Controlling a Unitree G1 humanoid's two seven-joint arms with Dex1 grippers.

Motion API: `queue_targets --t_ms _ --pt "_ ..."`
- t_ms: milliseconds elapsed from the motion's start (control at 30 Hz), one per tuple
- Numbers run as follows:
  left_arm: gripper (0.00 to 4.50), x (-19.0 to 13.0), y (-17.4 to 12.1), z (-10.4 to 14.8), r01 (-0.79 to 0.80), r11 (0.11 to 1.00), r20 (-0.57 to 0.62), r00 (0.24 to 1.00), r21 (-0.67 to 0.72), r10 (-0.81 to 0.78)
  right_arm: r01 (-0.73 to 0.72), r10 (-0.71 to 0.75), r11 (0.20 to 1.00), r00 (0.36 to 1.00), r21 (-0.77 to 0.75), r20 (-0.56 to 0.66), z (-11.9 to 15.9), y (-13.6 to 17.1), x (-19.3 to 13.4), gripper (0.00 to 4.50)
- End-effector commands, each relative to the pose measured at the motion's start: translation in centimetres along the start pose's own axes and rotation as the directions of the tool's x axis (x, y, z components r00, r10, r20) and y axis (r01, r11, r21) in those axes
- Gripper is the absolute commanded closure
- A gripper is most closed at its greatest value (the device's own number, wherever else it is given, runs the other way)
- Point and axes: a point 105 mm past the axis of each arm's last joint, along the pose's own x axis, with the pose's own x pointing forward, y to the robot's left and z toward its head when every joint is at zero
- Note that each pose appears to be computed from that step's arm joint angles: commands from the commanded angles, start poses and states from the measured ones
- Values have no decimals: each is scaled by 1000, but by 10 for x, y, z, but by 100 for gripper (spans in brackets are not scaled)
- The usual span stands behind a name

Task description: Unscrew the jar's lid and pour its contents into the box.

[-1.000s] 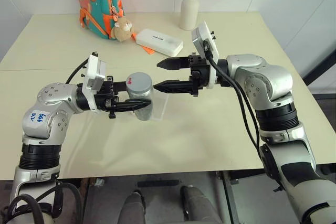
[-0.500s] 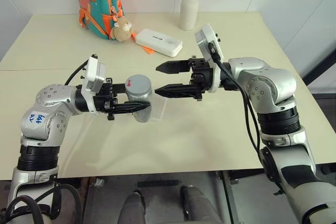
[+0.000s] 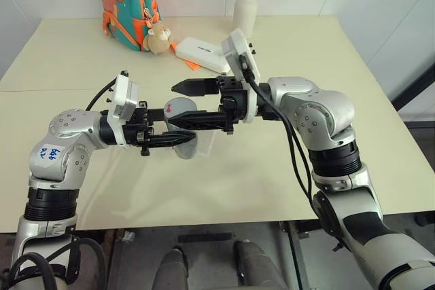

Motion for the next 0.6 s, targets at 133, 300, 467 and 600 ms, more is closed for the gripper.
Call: queue_targets --t_ms 133,300,467,600 --pt "244 5 -2 12 16 998 20 1000 57 -18 12 -12 998 1000 -61 11 11 1 7 3" --pt "244 4 0 11 9 998 22 1000 58 -10 26 -24 998 999 -58 20 12 -2 6 3" --pt "244 4 1 12 4 998 21 1000 60 -6 26 -24 998 999 -56 23 10 -3 5 42" --pt "244 3 1 13 3 998 21 1000 62 -4 20 -19 998 999 -60 31 11 -2 6 158"
